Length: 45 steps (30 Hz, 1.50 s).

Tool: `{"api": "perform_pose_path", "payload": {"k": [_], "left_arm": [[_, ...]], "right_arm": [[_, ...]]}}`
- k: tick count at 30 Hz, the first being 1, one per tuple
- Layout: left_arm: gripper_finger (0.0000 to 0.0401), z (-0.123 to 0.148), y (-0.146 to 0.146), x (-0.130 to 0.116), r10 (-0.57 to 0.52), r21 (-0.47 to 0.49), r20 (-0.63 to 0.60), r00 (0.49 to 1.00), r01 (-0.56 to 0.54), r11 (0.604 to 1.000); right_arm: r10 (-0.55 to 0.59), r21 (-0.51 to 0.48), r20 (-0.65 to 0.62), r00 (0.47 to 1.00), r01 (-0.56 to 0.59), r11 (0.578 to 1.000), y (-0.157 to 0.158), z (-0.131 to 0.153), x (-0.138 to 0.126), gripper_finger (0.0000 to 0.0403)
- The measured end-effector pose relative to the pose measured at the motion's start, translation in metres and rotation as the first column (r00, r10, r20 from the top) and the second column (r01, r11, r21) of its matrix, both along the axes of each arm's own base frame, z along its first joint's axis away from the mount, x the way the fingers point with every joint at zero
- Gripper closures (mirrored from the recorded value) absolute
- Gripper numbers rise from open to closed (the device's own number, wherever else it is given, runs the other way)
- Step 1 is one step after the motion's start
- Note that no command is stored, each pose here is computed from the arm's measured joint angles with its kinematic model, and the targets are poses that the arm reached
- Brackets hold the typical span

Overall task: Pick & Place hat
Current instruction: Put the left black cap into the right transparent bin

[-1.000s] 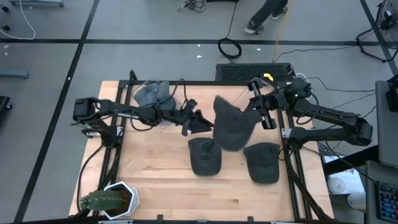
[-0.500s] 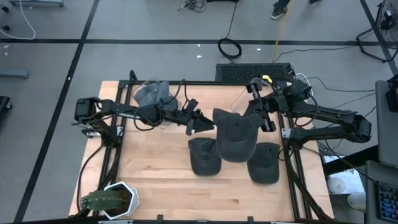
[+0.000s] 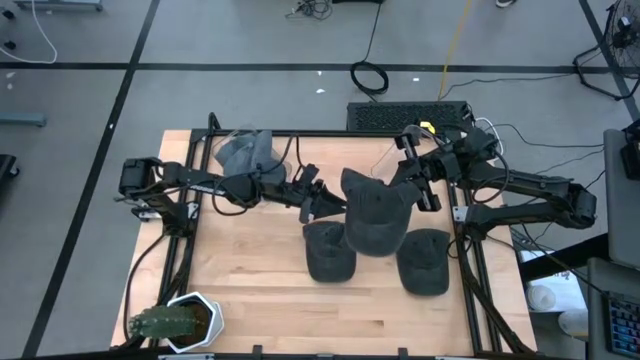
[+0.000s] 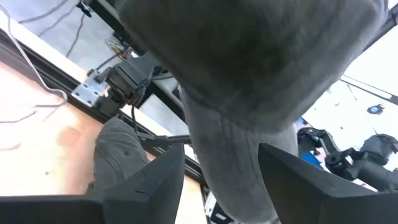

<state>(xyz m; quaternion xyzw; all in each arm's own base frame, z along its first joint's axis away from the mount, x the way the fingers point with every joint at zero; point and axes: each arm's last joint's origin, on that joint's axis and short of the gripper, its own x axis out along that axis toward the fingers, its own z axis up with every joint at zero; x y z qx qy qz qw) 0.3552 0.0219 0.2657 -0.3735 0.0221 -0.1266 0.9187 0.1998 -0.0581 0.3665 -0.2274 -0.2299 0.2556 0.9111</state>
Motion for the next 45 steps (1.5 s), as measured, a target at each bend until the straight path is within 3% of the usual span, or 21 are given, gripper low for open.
{"api": "perform_pose_path", "payload": {"k": [10, 19, 24, 33, 40, 45], "left_arm": [[0.0185, 0.000, 0.001, 0.000, 0.027, 0.002, 0.004, 1.000, -0.027, 1.000], [0.0185, 0.000, -0.002, 0.000, -0.061, 0.007, 0.003, 0.998, 0.061, 0.998], [0.0192, 0.007, -0.004, -0.002, -0.128, 0.026, 0.071, 0.989, 0.127, 0.992], [0.0264, 0.009, -0.006, -0.003, -0.184, 0.041, 0.096, 0.978, 0.181, 0.983], [0.0383, 0.010, -0.008, -0.003, -0.224, 0.109, 0.116, 0.968, 0.212, 0.971], [0.0391, 0.010, -0.008, -0.004, -0.233, 0.127, 0.120, 0.965, 0.217, 0.968]], "right_arm": [[-0.026, 0.014, 0.000, 1.000, 0.025, 1.000, 0.002, -0.005, 0.010, 0.0403], [-0.107, 0.063, -0.066, 0.992, 0.111, 0.992, -0.005, -0.022, 0.030, 0.0403], [-0.117, 0.059, -0.066, 0.991, 0.121, 0.991, -0.005, -0.023, 0.032, 0.0403], [-0.201, 0.058, -0.093, 0.975, 0.207, 0.977, -0.008, -0.028, 0.035, 0.0403], [-0.238, 0.029, -0.131, 0.962, 0.244, 0.969, -0.010, -0.034, 0.037, 0.0403], [-0.252, 0.050, -0.140, 0.958, 0.261, 0.964, -0.010, -0.034, 0.037, 0.0403]]}}
